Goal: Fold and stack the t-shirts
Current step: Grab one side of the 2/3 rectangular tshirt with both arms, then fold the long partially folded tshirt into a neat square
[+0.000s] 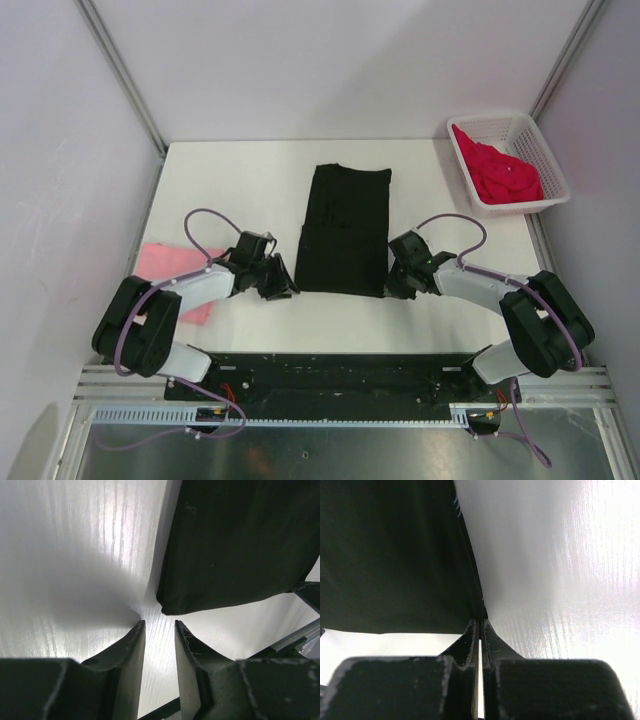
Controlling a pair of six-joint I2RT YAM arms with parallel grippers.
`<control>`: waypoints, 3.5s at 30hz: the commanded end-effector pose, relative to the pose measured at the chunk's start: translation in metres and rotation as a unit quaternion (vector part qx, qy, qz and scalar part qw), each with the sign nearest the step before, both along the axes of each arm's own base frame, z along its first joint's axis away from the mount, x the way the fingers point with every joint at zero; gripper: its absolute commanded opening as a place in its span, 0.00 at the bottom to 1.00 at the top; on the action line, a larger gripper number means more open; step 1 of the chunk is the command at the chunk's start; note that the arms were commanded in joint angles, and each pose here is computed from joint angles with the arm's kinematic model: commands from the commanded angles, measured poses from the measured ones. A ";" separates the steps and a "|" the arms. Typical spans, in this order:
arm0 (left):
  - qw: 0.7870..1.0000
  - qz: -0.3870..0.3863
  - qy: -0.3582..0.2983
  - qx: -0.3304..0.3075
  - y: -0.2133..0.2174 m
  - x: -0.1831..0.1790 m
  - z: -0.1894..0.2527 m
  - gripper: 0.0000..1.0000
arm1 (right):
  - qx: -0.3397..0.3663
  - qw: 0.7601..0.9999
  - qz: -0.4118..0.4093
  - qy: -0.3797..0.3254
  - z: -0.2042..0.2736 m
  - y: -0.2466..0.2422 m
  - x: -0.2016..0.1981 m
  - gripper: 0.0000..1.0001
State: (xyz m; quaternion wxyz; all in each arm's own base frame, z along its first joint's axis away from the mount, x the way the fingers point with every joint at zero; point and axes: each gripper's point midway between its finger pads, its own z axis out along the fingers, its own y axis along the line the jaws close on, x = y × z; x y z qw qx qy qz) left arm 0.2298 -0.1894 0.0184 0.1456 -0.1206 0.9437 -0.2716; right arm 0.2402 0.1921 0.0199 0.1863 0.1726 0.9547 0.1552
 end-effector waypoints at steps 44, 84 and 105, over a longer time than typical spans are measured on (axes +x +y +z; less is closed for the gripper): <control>0.998 -0.001 -0.067 0.005 -0.026 -0.048 0.021 0.00 | 0.003 0.999 0.026 -0.035 0.025 -0.027 -0.053 0.00; 0.978 0.040 -0.204 0.023 -0.020 0.017 0.122 0.00 | 0.054 0.983 -0.014 -0.177 0.137 -0.042 0.018 0.00; 0.973 0.062 -0.223 -0.007 -0.040 0.241 0.149 0.00 | 0.091 0.962 -0.050 -0.251 0.165 -0.040 0.250 0.00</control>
